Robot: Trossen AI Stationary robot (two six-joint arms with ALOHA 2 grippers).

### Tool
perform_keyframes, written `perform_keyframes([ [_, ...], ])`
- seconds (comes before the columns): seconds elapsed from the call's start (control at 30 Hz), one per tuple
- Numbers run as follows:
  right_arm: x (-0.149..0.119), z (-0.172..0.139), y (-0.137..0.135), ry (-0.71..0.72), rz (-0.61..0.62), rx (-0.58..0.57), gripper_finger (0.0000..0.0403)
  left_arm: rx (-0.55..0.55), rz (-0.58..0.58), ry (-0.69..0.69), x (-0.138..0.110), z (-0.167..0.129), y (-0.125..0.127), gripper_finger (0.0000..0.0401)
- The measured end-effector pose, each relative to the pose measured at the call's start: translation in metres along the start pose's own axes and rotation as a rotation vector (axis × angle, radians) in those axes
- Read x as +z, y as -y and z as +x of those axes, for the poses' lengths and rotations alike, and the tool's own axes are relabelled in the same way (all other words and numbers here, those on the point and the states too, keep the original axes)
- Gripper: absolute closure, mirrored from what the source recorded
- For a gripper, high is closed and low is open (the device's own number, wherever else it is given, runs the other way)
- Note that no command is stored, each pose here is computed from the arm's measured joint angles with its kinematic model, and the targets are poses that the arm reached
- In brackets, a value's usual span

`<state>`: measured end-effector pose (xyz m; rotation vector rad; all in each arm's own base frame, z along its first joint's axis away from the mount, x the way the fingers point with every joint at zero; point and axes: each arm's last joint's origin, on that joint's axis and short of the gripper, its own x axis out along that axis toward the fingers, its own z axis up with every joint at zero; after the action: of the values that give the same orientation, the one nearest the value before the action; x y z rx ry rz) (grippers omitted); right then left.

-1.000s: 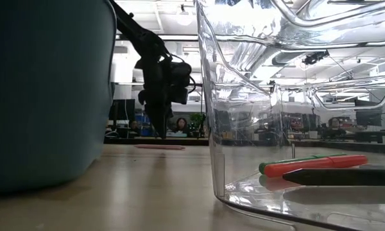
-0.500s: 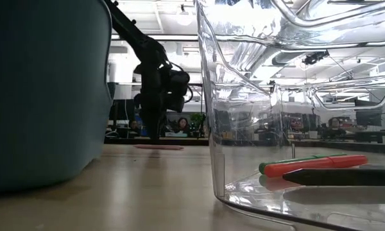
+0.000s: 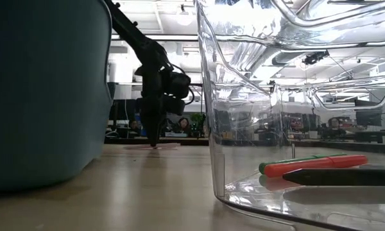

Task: Sort pens & pencils
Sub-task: Put the pink pen into the transparent bin

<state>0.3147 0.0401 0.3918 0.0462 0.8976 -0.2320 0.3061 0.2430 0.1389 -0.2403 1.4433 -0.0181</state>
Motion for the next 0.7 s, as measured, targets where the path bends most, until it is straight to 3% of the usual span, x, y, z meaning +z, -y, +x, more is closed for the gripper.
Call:
perform_keyframes([
  [0.17, 0.0001, 0.0001, 0.0003, 0.001, -0.002, -0.002, 0.0274, 0.025, 0.001, -0.013, -0.0001, -0.0001, -0.0005, 0.0307],
  [0.4, 0.0002, 0.0001, 0.0004, 0.003, -0.002, -0.008, 0.0274, 0.039, 0.008, -0.023, 0.0016, 0.0019, 0.0007, 0.0387],
  [0.7, 0.0002, 0.0001, 0.0004, 0.003, -0.002, -0.008, 0.0274, 0.036, 0.016, -0.028, 0.0022, 0.0024, 0.0028, 0.0376],
])
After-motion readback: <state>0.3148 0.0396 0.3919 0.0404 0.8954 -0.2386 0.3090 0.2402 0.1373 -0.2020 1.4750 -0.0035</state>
